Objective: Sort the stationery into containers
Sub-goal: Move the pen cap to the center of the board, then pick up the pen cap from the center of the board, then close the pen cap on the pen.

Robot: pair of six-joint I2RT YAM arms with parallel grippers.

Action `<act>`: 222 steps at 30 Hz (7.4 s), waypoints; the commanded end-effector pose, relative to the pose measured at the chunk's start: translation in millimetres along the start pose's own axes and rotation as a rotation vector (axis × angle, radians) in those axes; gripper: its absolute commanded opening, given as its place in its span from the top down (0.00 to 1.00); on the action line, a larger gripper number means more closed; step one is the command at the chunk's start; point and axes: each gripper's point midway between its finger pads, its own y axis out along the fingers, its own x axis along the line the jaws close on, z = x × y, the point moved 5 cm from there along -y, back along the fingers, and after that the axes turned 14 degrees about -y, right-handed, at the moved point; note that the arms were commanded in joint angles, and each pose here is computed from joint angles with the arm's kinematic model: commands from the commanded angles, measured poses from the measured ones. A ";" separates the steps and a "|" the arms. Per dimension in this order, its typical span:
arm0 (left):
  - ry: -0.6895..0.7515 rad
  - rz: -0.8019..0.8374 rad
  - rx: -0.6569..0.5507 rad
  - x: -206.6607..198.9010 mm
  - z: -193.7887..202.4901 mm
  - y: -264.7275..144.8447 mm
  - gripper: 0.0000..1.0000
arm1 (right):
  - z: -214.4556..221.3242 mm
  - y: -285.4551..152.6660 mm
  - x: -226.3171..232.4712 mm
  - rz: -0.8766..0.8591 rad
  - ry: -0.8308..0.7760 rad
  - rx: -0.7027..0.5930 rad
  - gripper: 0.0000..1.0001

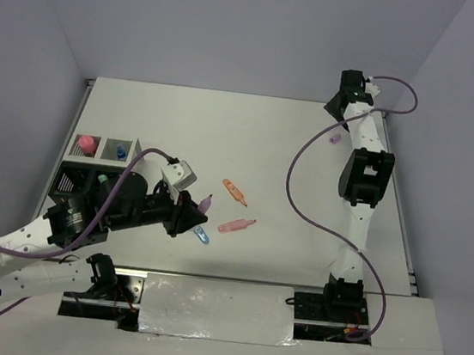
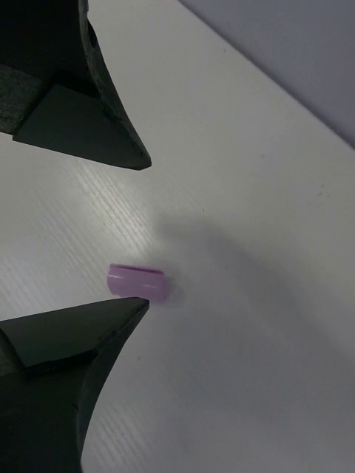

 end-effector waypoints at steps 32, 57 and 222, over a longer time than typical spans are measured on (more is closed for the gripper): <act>0.001 0.064 -0.065 -11.7 -11.7 -13.1 1.00 | 57.4 29.0 -36.0 -0.014 0.035 0.334 0.48; 0.006 0.065 -0.109 -13.1 -19.2 -18.1 1.00 | 114.0 -40.3 -43.3 -0.163 -0.106 0.315 1.00; -0.051 0.798 -0.323 -122.8 -34.5 -17.4 1.00 | 224.7 -631.5 -43.1 -2.439 -0.123 -0.475 0.97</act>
